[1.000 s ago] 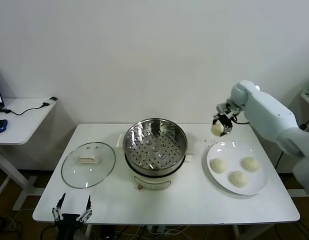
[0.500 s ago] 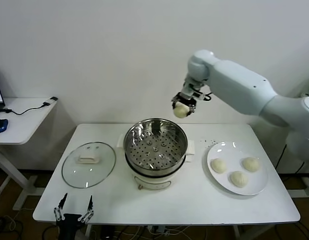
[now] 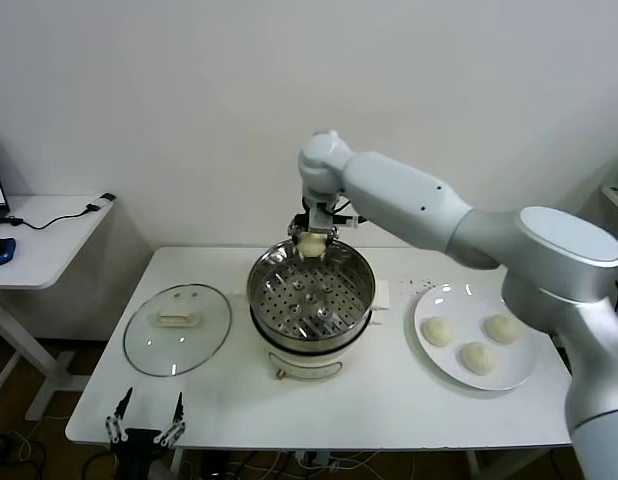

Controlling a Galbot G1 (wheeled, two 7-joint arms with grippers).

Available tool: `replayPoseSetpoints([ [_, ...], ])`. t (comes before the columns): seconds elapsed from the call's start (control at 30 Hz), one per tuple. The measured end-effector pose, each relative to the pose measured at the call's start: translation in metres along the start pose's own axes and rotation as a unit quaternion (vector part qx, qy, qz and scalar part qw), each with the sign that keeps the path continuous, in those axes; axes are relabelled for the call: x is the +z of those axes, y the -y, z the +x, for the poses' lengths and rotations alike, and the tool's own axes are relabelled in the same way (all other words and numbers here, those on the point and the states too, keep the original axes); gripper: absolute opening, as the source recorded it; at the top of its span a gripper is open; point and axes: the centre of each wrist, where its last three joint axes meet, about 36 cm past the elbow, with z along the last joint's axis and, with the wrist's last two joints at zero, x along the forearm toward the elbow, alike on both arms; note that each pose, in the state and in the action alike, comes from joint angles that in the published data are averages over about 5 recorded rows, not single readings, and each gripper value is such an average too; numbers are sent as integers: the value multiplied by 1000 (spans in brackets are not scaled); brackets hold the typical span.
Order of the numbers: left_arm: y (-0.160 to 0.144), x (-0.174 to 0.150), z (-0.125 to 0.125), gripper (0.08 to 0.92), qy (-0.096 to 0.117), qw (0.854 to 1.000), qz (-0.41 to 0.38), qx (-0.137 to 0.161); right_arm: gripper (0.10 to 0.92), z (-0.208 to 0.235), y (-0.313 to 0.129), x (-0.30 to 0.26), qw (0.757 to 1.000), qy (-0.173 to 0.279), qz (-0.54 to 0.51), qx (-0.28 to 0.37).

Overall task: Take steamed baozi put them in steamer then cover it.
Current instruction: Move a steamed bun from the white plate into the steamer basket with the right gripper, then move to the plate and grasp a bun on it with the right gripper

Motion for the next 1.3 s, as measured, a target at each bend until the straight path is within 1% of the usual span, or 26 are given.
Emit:
replayPoseSetpoints([
  [0.37, -1, 1, 1, 823, -1, 1000, 0, -6, 710, -39, 0, -10, 1000, 16, 3, -21],
  [0.43, -2, 2, 1, 823, -2, 1000, 0, -7, 723, -43, 0, -10, 1000, 18, 2, -23],
  [0.6, -1, 4, 1, 823, -5, 1000, 0, -8, 808, -47, 0, -11, 1000, 20, -2, -23],
  [0.73, 0, 4, 1, 823, -5, 1000, 0, -8, 822, -45, -1, -9, 1000, 22, -7, -19],
  [0.9, 0, 4, 1, 823, -5, 1000, -1, -9, 823, -31, -5, -5, 1000, 20, -14, -11],
  [1.07, -1, 2, 1, 823, -4, 1000, -2, -11, 823, -2, -19, 2, 999, 18, -31, 3],
  [1.17, -1, 2, 2, 823, -4, 1000, -2, -11, 823, 21, -40, 10, 998, 19, -56, 12],
  [1.3, 0, 0, 4, 823, -2, 1000, -1, -10, 823, 50, -86, 21, 992, 27, -120, 25],
])
